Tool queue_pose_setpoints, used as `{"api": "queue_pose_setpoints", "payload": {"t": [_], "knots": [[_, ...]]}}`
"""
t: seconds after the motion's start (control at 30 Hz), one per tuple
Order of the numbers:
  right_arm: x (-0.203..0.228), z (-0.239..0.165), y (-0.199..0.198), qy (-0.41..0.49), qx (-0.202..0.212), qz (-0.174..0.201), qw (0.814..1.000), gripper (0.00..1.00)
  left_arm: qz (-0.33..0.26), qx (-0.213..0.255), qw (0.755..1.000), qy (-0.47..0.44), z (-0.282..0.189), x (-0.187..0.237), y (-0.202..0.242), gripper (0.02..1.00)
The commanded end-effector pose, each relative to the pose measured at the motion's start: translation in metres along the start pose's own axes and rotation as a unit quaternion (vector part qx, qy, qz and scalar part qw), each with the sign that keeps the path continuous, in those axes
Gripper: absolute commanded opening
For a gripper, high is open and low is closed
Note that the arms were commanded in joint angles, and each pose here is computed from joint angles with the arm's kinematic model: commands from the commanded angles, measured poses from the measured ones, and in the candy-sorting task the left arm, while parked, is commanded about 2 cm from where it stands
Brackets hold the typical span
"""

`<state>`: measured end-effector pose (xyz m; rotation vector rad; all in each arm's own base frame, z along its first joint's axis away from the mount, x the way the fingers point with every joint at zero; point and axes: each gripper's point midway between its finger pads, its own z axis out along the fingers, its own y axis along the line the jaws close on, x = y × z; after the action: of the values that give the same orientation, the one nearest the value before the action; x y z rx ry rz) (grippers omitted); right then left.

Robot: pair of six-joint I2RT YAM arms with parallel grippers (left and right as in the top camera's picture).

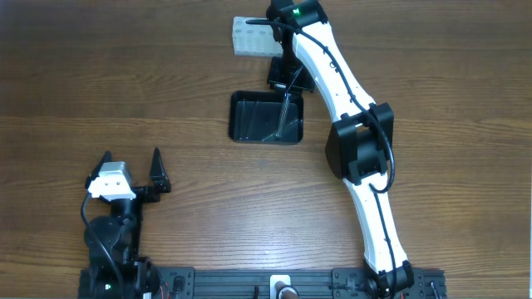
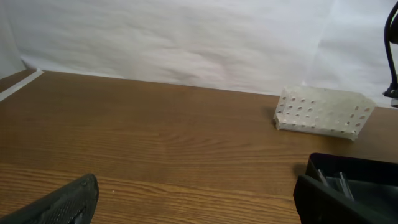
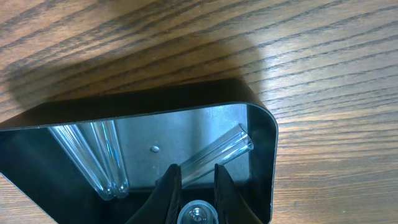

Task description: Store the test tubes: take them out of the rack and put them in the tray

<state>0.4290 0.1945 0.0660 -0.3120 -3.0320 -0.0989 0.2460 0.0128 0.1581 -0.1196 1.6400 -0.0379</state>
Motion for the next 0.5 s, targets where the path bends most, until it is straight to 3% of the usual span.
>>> {"api": "queue_pose_setpoints", "payload": {"t": [0.03, 0.5], "knots": [[-0.001, 0.012, 0.003, 0.01, 0.0, 0.003, 1.0, 0.012, 0.005, 0.004, 1.0, 0.003, 0.0, 0.002, -0.001, 0.996], [-0.008, 0.025, 0.005, 0.006, 0.0, 0.002, 1.0, 0.012, 0.005, 0.004, 1.0, 0.003, 0.0, 0.002, -0.001, 0.998]]}}
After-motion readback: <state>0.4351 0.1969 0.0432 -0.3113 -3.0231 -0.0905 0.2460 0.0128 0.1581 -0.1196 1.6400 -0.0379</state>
